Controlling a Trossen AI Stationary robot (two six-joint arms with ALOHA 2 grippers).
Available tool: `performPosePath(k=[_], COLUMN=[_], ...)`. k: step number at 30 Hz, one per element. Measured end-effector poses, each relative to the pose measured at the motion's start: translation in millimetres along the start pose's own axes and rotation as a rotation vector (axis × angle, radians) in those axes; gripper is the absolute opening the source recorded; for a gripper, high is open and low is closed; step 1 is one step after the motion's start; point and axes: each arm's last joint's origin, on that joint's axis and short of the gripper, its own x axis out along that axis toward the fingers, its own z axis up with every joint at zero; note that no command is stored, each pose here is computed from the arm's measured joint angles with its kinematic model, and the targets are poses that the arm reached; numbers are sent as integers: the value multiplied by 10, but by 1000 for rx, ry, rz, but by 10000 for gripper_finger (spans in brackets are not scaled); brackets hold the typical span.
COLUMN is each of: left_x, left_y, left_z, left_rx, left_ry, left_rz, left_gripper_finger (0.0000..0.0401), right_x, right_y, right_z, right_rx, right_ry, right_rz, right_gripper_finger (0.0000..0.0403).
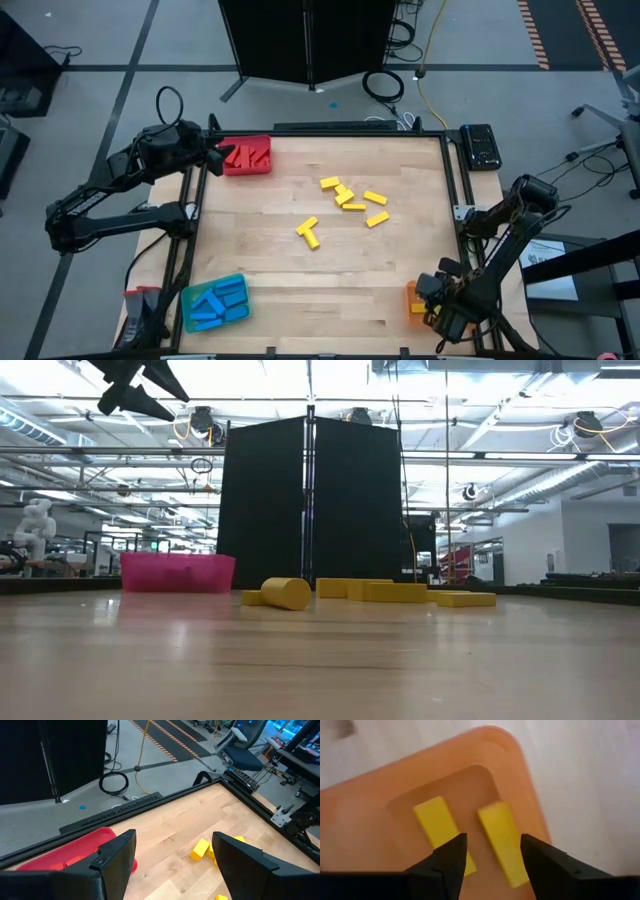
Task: Sort blocks
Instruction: Put the yellow block into the orange bin
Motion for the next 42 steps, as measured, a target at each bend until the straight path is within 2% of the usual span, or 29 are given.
performPosePath(k=[8, 12, 17, 20, 24, 31, 38, 42], left_x=[0, 0, 0, 0, 0, 0, 0, -1], left_y=[0, 0, 0, 0, 0, 1, 4, 19], left_z=[0, 0, -1, -1, -1, -4, -9, -34], left_rx=[0, -2, -2, -2, -1, 1, 1, 5], left_ry=[0, 0, 1, 1, 1, 4, 9, 31], left_rz=[0, 0, 0, 0, 0, 2, 4, 27], left_gripper_finger=[267, 267, 267, 267, 267, 267, 267, 267], right_x=[-69, -394, -866, -978, -891, -607, -176, 73], right_y=[84, 42, -348, -630, -895, -1146, -1309, -1329], right_z=[90, 343, 766, 995, 1276, 1740, 1921, 2013], right_rx=[18, 10, -4, -73, -219, -467, -731, -806], right_ry=[-26, -178, -441, -459, -382, -341, -239, -194], right_rz=[119, 168, -5, -115, -190, -116, -64, -38], right_gripper_finger=[189, 190, 190, 191, 191, 191, 191, 191])
